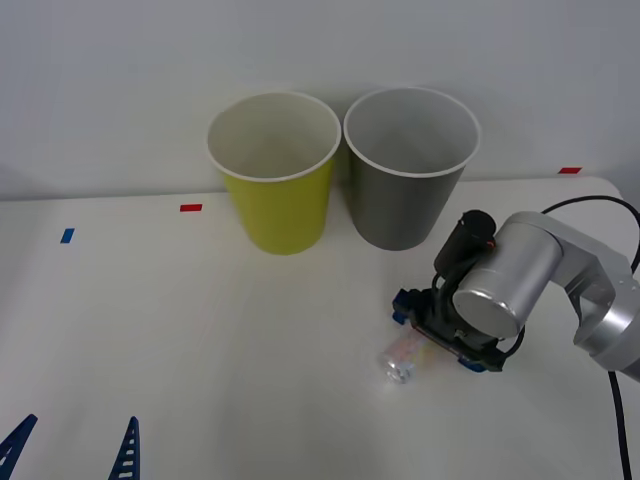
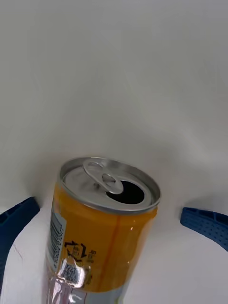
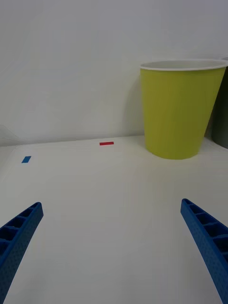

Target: Put cans in the gray bin and PET bottles in the light green bin.

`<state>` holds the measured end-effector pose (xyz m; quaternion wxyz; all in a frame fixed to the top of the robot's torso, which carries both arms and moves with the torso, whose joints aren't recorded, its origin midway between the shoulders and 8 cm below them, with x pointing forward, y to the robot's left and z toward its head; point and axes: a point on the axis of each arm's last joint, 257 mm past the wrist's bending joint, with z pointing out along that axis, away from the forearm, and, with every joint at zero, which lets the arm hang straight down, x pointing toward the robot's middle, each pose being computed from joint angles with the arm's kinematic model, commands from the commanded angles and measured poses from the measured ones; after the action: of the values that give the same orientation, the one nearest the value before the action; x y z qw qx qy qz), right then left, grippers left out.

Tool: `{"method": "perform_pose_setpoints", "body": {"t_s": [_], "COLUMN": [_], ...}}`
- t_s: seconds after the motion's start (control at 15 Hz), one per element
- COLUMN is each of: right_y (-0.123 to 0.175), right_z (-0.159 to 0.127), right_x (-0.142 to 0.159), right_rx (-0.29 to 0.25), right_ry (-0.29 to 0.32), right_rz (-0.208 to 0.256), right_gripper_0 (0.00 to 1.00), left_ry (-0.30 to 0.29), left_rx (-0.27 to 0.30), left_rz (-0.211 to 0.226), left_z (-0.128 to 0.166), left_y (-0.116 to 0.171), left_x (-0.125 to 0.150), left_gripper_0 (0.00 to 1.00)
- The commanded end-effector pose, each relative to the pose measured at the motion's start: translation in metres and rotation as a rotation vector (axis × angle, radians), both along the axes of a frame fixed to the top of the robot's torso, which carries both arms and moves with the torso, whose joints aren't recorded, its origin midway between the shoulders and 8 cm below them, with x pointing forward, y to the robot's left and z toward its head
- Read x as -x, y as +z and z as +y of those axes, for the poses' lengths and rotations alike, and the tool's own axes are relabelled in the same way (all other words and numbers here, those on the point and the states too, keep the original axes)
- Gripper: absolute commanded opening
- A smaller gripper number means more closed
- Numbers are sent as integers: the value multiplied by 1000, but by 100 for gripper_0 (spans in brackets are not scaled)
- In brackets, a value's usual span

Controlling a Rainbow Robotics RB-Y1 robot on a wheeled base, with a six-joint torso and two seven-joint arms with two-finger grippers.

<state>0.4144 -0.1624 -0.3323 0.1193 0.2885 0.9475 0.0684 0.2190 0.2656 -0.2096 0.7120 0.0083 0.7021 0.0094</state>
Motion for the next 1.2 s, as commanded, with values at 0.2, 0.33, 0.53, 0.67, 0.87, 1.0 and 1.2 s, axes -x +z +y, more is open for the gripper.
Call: {"method": "perform_pose_setpoints", "body": {"t_s": [0.2, 0.33, 0.53, 0.67, 0.87, 1.0, 1.2], "right_y": [1, 2, 4, 6, 5, 9, 25], "right_z": [4, 6, 5, 5, 2, 3, 2], "right_x": [0, 0, 0, 0, -1, -1, -2], "right_rx": [-5, -8, 0, 6, 35, 39, 67], "right_ry": [-3, -1, -6, -2, 25, 59, 142], "right_rz": [-5, -10, -16, -23, -76, -126, -214], "right_gripper_0": [15, 15, 11, 7, 4, 2, 2], "left_ry": [0, 0, 0, 0, 0, 0, 0], "left_rx": [0, 0, 0, 0, 0, 0, 0], "left_rz": [0, 0, 0, 0, 0, 0, 0], "left_z": [0, 0, 0, 0, 0, 0, 0], "left_y": [0, 0, 0, 0, 0, 0, 0], "left_x": [0, 0, 0, 0, 0, 0, 0], "left_gripper_0": [100, 100, 100, 100, 100, 100, 100]}}
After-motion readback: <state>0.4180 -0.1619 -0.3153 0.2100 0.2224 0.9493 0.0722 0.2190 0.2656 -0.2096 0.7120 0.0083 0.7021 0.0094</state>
